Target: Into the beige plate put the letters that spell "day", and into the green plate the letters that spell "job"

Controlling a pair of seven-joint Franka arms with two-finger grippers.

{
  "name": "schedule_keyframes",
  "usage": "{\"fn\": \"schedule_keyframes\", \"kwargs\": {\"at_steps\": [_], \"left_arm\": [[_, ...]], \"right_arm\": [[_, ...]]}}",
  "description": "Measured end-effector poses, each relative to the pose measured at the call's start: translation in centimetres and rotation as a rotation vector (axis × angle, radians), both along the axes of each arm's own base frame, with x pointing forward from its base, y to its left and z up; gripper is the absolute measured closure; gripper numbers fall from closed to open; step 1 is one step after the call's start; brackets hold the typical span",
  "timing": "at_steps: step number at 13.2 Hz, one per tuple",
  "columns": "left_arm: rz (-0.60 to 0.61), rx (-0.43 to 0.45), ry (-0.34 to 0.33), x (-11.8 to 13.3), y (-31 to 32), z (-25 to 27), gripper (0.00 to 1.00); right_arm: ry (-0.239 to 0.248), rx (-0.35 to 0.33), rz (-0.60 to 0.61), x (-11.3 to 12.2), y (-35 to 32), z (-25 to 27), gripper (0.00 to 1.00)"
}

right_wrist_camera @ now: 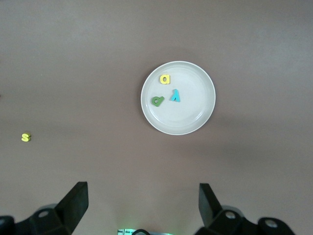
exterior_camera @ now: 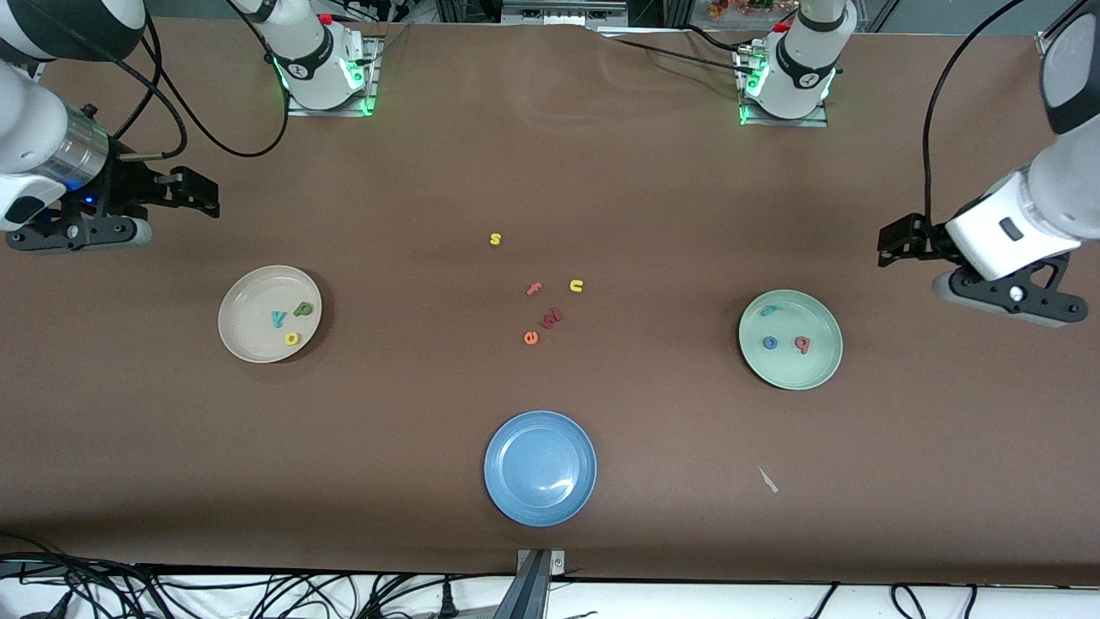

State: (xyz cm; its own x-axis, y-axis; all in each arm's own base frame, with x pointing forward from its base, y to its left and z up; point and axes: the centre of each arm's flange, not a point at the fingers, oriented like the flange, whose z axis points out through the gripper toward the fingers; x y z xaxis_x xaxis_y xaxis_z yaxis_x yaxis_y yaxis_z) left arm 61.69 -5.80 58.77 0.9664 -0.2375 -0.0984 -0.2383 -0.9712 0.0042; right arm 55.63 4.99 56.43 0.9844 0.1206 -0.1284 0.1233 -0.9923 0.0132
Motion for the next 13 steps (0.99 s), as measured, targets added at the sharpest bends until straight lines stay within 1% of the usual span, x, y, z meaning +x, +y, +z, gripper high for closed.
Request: {"fn": "schedule_keyframes", "kwargs": {"at_steps": [3,4,6,8,10,13], "left_arm": [[0.011,0.021,-0.019,-0.4,-0.5,1.5,0.0],[0.018,0.008,-0.017,-0.8,-0.9,1.9,0.0],[0.045,-0.03,-0.021,-2.3,-0.5,2.6,0.0],[0.081,-0.037,-0.043,-4.3,1.3,2.9,0.0],[0.098,-0.035,-0.045,-5.6,2.3,2.2,0.0],[0.098,-0.034,-0.038,-5.7,2.3,0.4,0.0]], "right_arm": [[0.0,0.001,0.004,0.0,-0.2,0.0,0.0],[0.0,0.001,0.004,0.0,-0.2,0.0,0.0],[-0.001,0.001,0.004,0.0,-0.2,0.1,0.0],[-0.002,0.001,0.003,0.0,-0.1,0.1,0.0],[-0.004,0.001,0.002,0.0,-0.2,0.1,0.0],[-0.006,0.001,-0.003,0.1,-0.4,0.1,0.0]]}}
